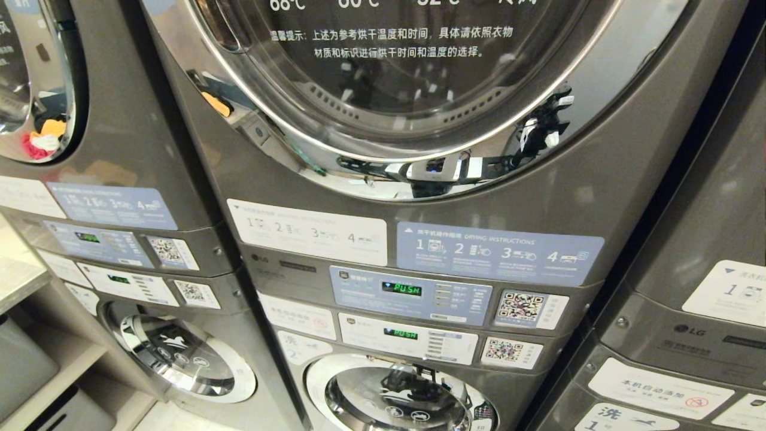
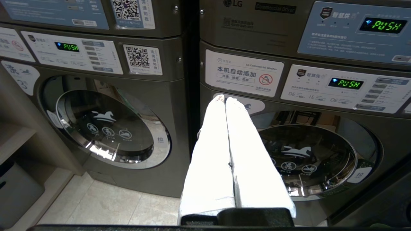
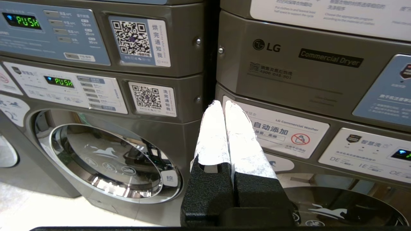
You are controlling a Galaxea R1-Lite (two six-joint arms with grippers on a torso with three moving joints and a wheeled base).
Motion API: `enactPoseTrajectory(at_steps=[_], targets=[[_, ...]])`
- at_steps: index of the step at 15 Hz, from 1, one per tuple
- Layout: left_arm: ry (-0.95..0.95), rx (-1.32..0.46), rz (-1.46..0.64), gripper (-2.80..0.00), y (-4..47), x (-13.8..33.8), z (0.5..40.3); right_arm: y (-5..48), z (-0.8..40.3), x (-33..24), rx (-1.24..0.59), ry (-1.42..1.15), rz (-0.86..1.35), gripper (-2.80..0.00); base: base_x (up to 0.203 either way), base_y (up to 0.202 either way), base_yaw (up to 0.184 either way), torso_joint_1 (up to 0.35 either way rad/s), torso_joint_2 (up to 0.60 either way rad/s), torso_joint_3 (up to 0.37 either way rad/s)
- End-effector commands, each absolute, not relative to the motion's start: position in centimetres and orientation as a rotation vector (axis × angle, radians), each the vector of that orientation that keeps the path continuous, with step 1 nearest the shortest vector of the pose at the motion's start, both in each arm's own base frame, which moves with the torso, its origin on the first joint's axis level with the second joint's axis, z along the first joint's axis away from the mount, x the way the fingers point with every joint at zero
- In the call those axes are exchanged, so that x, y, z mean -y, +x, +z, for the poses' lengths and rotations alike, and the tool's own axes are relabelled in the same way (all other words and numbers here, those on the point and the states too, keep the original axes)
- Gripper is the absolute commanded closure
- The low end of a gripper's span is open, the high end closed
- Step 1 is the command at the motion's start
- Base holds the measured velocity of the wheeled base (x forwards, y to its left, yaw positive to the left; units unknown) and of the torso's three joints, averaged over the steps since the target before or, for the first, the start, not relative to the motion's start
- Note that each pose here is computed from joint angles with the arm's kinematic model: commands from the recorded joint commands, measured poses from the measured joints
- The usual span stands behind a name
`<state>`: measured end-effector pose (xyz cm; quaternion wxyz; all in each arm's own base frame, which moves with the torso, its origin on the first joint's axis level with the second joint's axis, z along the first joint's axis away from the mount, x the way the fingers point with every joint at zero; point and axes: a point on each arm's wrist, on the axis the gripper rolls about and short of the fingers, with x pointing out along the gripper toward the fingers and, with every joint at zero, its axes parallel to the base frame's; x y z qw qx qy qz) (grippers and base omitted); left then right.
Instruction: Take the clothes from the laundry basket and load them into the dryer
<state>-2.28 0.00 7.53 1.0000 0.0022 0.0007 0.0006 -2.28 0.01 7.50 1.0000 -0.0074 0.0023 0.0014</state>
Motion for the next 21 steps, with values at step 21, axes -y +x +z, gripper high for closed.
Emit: enactPoseTrajectory(at_steps=[21], targets=[[0.005, -0.003, 0.002, 0.00, -2.27, 0.00, 7.49, -2.28, 7.50, -0.01, -0.005, -0.015, 0.005, 0.00, -0.001, 0.003, -0.069, 0.011, -0.02, -0.009]])
